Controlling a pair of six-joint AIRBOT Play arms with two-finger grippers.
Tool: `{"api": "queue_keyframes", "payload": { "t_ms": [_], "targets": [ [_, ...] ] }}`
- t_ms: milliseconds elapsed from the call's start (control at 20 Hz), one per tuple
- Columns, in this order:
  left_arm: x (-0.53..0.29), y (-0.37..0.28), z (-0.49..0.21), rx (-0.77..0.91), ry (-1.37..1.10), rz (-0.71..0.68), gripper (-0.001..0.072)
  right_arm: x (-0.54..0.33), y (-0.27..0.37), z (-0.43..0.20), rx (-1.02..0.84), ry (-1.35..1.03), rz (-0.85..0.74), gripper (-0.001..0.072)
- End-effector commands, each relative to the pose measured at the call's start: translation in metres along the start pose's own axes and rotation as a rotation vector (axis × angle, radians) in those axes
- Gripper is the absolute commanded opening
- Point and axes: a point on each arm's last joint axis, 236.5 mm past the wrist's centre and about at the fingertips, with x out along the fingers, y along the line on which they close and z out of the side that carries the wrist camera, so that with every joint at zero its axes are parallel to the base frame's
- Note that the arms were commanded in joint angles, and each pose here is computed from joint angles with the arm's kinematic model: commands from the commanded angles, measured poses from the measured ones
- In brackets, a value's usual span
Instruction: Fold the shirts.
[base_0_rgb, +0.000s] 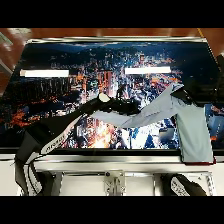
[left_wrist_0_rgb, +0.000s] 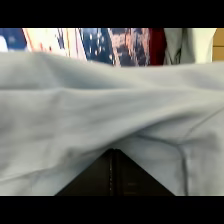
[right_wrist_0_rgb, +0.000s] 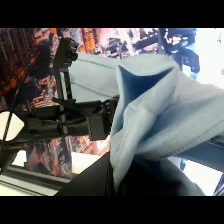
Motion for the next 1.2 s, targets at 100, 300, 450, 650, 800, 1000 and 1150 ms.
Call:
{"api": "queue_keyframes", "payload": {
  "t_ms": [100,300,450,650,800,1000,1150],
  "targets": [
    [-0.128,0.042,0.082,0.116,-0.142,0.296,0.0037,0.037,0.06,0.013,-0.135,-0.097,0.074,0.006],
    [-0.332,0.057,0.137,0.174,-0.374,0.628,0.0038,0.118,0.106,-0.014,-0.215,-0.021,0.138,0.006],
    [-0.467,0.023,0.139,0.178,-0.599,0.719,0.0039,0.207,0.134,-0.054,-0.167,0.066,0.2,0.0061],
    [-0.569,-0.042,0.097,0.21,-0.797,0.758,0.004,0.309,0.138,-0.104,0.029,0.118,0.225,0.0061],
    [-0.592,-0.081,0.067,0.255,-0.856,0.759,0.004,0.346,0.144,-0.129,0.143,0.152,0.295,0.0062],
    [-0.59,-0.087,0.05,0.258,-0.829,0.762,0.004,0.357,0.147,-0.123,0.223,0.129,0.353,0.0584],
    [-0.579,-0.07,0.048,0.223,-0.788,0.761,0.004,0.339,0.15,-0.12,0.162,0.187,0.402,0.0583]
  ]
}}
